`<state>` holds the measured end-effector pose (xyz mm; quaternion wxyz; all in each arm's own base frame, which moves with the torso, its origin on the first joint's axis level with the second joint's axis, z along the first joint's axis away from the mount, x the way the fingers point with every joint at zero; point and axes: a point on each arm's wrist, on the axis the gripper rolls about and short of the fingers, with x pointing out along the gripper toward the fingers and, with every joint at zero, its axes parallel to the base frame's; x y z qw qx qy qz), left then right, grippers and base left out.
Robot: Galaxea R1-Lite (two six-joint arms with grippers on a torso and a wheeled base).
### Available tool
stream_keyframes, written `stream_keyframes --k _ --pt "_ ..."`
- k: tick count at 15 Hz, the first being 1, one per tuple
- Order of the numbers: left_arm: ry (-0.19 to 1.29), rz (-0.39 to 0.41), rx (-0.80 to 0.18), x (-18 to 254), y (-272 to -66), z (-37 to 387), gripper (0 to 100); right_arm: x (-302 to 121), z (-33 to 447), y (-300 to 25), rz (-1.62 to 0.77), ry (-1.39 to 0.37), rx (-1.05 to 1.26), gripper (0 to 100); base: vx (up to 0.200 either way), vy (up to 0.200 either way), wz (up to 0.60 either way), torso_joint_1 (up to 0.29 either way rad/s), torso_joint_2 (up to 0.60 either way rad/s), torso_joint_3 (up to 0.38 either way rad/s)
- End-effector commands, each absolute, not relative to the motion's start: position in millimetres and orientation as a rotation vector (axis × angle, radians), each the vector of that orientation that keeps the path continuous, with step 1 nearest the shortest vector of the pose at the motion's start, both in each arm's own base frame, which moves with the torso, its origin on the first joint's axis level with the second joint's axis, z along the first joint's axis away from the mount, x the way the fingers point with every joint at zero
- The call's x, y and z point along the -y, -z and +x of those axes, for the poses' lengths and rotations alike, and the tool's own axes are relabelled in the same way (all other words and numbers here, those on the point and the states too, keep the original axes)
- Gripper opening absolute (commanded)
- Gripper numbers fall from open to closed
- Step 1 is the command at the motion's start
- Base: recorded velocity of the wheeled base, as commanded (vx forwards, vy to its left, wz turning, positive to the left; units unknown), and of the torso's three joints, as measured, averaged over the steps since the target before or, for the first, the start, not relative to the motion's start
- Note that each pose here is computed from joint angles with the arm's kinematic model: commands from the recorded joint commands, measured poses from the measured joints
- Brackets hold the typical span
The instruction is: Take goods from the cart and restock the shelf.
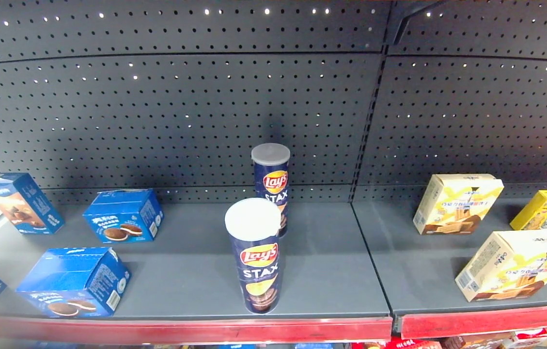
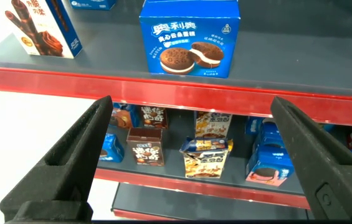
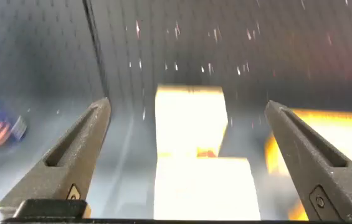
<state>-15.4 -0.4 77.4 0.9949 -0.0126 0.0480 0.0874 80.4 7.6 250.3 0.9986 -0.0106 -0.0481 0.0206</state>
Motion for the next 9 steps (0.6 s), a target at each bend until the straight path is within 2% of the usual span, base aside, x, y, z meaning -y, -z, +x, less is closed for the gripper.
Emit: stream_keyframes --k 1,5,6,7,8,9 --pt "-0.176 -0.026 -0.098 0 -77 -15 100 3 -15 -206 0.123 -0.042 0.031 100 0.000 0.000 0.00 0.000 0.00 0.000" --pt "-0.176 -0.026 -0.098 0 -77 -15 100 4 -11 -178 0.151 -0.032 -0.067 100 0.000 0.000 0.00 0.000 0.00 0.000" --pt "-0.176 -0.026 -0.098 0 -77 -15 100 4 -12 -151 0.132 -0.012 -0.111 100 0.000 0.000 0.00 0.000 0.00 0.000" --pt "-0.176 -0.026 -0.098 0 -77 -15 100 4 -14 -140 0.131 0.009 -0.119 100 0.000 0.000 0.00 0.000 0.00 0.000" --pt "-0.176 -0.026 -0.098 0 -77 -15 100 2 -19 -111 0.131 0.080 -0.108 100 0.000 0.000 0.00 0.000 0.00 0.000" --pt "-0.176 -0.026 -0.098 0 -77 -15 100 1 -19 -102 0.132 0.083 -0.107 100 0.000 0.000 0.00 0.000 0.00 0.000"
